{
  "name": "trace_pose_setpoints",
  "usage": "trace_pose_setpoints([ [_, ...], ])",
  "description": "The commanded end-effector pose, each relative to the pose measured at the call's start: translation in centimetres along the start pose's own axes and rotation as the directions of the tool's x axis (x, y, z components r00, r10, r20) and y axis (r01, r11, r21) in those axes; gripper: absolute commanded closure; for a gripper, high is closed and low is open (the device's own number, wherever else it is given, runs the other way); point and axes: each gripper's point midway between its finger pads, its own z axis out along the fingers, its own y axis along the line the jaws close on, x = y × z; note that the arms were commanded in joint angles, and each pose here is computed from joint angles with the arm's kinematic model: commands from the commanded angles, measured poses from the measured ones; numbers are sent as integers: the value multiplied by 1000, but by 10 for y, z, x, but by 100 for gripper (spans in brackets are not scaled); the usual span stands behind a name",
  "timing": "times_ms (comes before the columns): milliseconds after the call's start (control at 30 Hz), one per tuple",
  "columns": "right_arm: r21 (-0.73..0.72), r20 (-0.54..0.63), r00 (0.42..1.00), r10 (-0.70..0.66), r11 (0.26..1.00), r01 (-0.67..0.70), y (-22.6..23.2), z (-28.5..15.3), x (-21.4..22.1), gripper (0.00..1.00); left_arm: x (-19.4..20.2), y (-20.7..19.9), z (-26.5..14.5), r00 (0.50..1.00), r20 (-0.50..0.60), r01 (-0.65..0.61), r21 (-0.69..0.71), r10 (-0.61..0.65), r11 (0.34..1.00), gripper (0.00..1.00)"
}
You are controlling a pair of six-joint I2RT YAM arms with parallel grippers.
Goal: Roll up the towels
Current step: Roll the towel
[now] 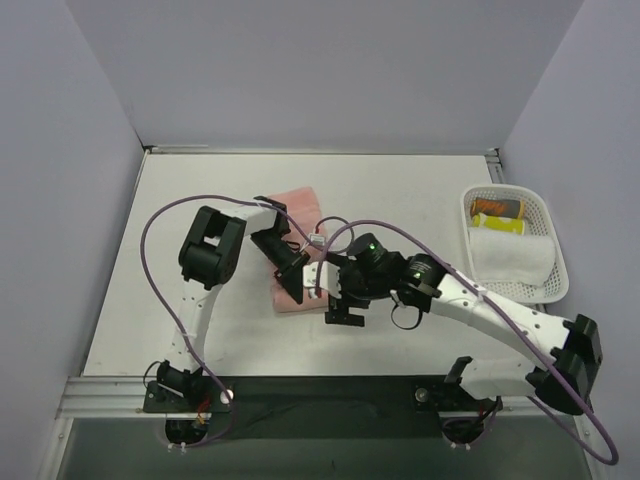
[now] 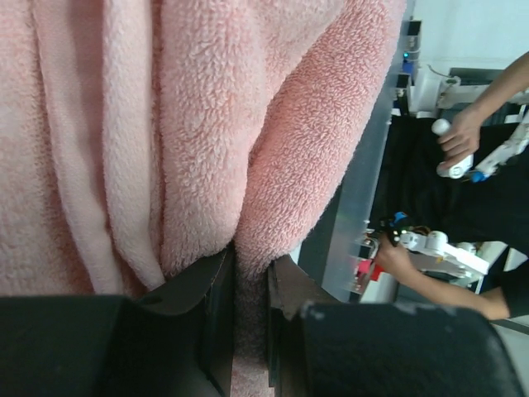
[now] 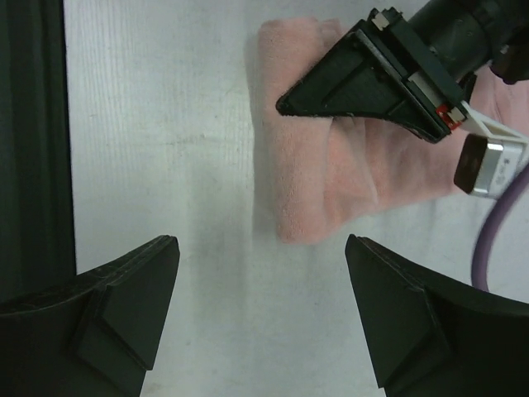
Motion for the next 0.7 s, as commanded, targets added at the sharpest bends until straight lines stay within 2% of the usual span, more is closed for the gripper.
trace_pose_setpoints([
  [0,16,-24,997,-78,997,79,-5,37,-1,16,36,46,8,986,-167,-25,-75,12,997,99],
  [133,28,11,993,-122,992,121,-13,78,-11,18,33,50,4,988,-155,-20,-79,7,997,98],
  [267,-2,-40,991,-130,992,130,-13,118,13,20,31,53,1,990,-137,7,-58,-15,998,97],
  [333,17,-27,991,-128,992,128,-20,128,13,22,30,53,0,992,-126,16,-51,-22,999,96],
  [467,0,-74,988,-136,991,136,-18,150,37,25,29,52,0,992,-125,27,-30,-30,999,95],
  [533,-18,-91,985,-144,990,143,-13,156,47,32,29,53,0,992,-124,26,-27,-29,999,95],
  [567,-30,-91,987,-133,991,130,-10,159,50,46,28,54,-2,992,-118,29,-26,-32,999,95],
  [667,-70,-103,989,-107,992,100,1,162,58,64,26,55,-6,995,-91,43,-22,-45,999,95],
])
